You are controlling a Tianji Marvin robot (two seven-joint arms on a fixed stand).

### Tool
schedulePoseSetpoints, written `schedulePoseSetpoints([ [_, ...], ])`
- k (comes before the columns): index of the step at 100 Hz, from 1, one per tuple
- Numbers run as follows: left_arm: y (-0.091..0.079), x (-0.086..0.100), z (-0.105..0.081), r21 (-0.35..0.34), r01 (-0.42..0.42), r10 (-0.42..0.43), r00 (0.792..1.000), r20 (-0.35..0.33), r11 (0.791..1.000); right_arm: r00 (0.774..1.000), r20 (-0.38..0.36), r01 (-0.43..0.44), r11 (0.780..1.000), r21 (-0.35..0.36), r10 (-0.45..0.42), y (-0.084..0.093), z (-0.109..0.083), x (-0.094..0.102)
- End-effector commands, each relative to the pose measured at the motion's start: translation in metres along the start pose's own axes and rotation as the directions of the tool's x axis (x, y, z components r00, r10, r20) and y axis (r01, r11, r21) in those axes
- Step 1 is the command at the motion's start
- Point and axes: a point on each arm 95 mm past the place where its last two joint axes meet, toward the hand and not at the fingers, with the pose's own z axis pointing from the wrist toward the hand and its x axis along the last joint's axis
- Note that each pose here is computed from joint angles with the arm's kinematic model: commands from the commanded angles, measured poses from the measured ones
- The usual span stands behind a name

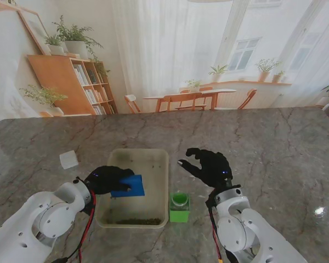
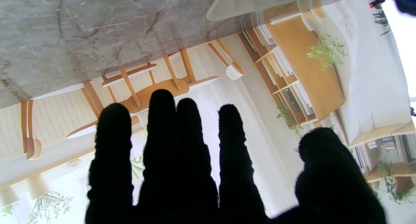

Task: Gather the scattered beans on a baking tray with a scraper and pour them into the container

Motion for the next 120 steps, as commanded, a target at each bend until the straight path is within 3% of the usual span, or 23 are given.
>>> schedulePoseSetpoints([
  [1,-0.022,0.001,0.003,0.061,-0.014,0.014,1.000,0.005,0.998,1.000,0.003,-0.004,1.000,0.016,0.004,-0.003,-0.001,-0.001],
  [31,-0.059,-0.009,0.009,0.132,-0.049,0.039,0.996,0.075,0.990,1.000,0.015,0.001,1.000,0.014,-0.002,-0.002,-0.001,-0.003],
  [68,-0.074,-0.032,0.014,0.187,0.020,-0.054,0.982,0.182,0.982,0.999,0.033,0.006,1.000,0.014,-0.006,0.000,-0.002,-0.008],
  [83,-0.080,-0.040,0.007,0.217,0.047,-0.097,0.970,0.224,0.975,0.999,0.036,0.005,1.000,0.014,-0.005,0.001,-0.002,-0.008],
  [120,-0.096,-0.066,-0.024,0.273,0.023,-0.123,0.927,0.353,0.962,0.999,0.041,0.006,1.000,0.013,-0.007,0.002,-0.003,-0.009],
])
